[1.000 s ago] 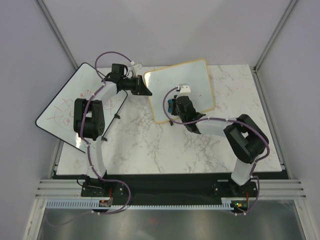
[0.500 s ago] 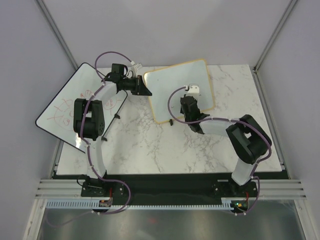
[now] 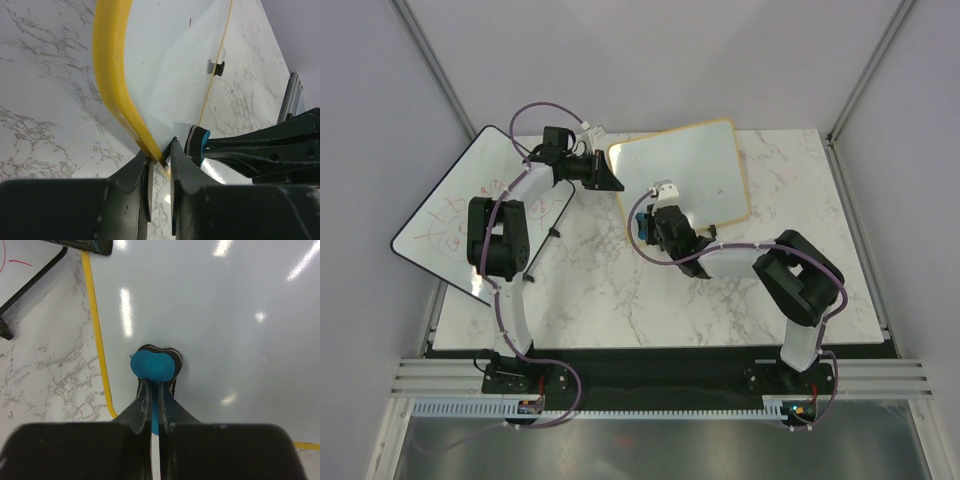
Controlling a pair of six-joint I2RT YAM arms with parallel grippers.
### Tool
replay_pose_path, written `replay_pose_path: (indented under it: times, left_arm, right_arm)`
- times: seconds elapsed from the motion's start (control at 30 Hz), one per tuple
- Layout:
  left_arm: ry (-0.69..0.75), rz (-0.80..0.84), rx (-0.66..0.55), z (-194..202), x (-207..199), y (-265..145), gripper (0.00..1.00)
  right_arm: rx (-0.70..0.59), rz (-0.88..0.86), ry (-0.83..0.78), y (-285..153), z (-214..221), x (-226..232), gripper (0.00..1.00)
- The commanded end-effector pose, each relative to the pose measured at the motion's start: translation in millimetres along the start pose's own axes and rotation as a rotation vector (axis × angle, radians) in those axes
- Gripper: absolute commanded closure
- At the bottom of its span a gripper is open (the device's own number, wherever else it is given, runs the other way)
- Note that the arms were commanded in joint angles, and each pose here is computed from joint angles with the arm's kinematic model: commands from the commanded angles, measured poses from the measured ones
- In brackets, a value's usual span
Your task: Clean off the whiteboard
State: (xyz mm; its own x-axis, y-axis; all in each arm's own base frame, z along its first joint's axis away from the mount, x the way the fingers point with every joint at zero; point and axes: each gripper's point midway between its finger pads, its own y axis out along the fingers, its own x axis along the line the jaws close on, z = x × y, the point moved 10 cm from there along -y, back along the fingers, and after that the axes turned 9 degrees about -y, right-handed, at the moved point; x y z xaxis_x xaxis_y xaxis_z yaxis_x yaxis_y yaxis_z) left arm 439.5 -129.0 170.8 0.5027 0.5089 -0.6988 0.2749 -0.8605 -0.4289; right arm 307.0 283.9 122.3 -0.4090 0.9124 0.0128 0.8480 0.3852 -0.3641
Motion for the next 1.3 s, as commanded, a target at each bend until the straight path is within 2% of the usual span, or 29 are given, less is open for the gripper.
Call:
replay_pose_path:
  times: [0.0, 0.1, 0.27, 0.43, 0.53, 0.7, 1.0, 1.13, 1.2, 1.27]
  left_arm:
    - [0.161, -0.096, -0.015, -8.6, 3.2, 0.0, 0.98]
    - [0.162, -0.097, -0.015, -8.7, 3.4, 0.0, 0.98]
    - [0.158, -0.094, -0.018, -11.5, 2.1, -0.1, 0.98]
    - [0.17, -0.105, -0.01, -9.9, 3.6, -0.7, 0.98]
    - [0.17, -0.11, -0.007, -8.7, 4.2, -0.9, 0.98]
    - [0.169, -0.104, -0.009, -9.6, 2.6, -1.3, 0.98]
    - [0.173, -0.11, -0.011, -10.5, 2.4, -1.9, 0.98]
    - [0.171, -0.109, -0.009, -9.7, 3.0, -1.4, 0.98]
    - [0.177, -0.11, -0.013, -11.4, 2.5, -1.7, 0.98]
    - [0.175, -0.111, -0.014, -11.5, 2.9, -2.2, 0.98]
  right_arm:
    - [0.112, 0.249, 0.022, 3.6, 20.9, -50.7, 1.0]
    - [0.121, 0.414, 0.068, -8.0, 25.5, -92.6, 1.0]
    - [0.08, 0.535, 0.098, -21.2, 20.0, -132.8, 1.0]
    - [0.018, 0.548, 0.147, -11.4, -4.6, -161.1, 1.0]
    - [0.004, 0.582, 0.122, -4.9, -12.1, -170.5, 1.0]
    - [0.007, 0.596, 0.213, 2.3, -6.9, -197.3, 1.0]
    - [-0.005, 0.64, 0.259, -6.7, 0.1, -209.4, 1.0]
    - [-0.022, 0.532, 0.265, -1.2, -2.5, -193.3, 1.0]
    - [-0.038, 0.448, 0.209, 4.3, -7.0, -176.8, 1.0]
    - [-0.078, 0.238, 0.114, 15.8, -23.0, -140.0, 1.0]
